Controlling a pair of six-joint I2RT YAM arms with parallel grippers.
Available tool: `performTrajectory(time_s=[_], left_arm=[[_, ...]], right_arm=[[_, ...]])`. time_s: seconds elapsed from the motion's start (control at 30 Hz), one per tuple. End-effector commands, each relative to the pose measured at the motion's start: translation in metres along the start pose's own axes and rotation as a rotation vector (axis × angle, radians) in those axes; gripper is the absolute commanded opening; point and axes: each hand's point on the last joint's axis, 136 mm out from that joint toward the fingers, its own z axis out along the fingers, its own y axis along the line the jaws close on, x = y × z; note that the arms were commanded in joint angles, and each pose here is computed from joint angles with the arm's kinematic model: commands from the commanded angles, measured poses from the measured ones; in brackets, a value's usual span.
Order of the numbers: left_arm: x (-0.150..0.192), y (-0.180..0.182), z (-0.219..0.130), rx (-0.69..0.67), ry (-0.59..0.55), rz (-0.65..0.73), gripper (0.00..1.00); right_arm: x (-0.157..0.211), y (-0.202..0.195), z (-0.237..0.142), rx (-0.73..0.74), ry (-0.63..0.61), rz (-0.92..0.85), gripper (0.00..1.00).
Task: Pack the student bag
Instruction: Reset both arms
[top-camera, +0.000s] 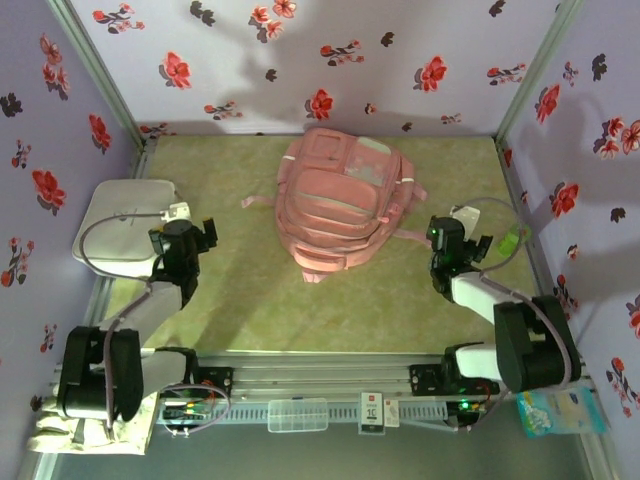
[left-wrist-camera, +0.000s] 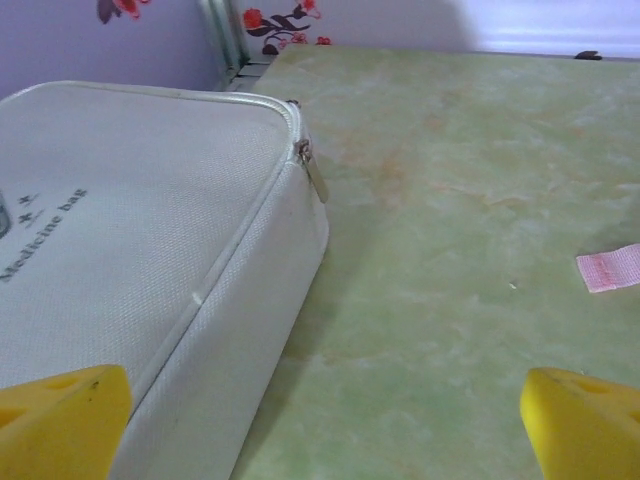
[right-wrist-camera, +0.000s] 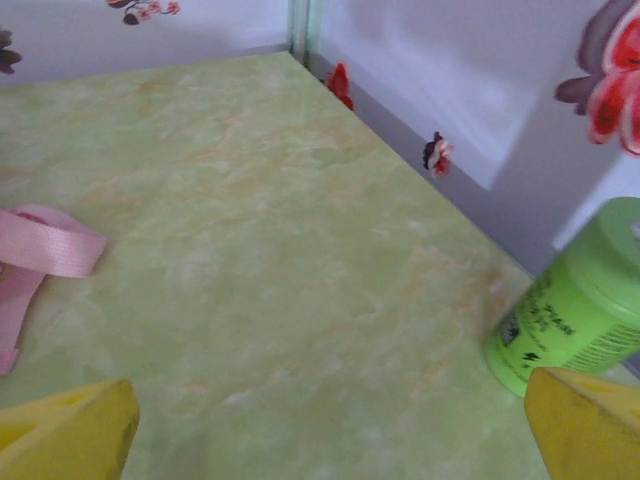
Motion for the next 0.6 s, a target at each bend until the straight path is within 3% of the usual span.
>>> performTrajectory(time_s=[0.0,0.37,0.57], left_arm=[[-0.011,-0.026,0.005,0.182,-0.089,0.061,1.00],[0.010,-0.036,0.023,0.353,-0.135,0.062,1.00],[0.023,-0.038,0.034,0.362,-0.121,0.064,1.00]], right_arm=[[-0.014,0.013,0.007,-0.066,-0.080,-0.015,0.99],[0.004,0.026,0.020,-0.237,-0.102,0.021,0.99],[0.014,0.034,0.027,-0.265,-0.091,0.010,0.99]])
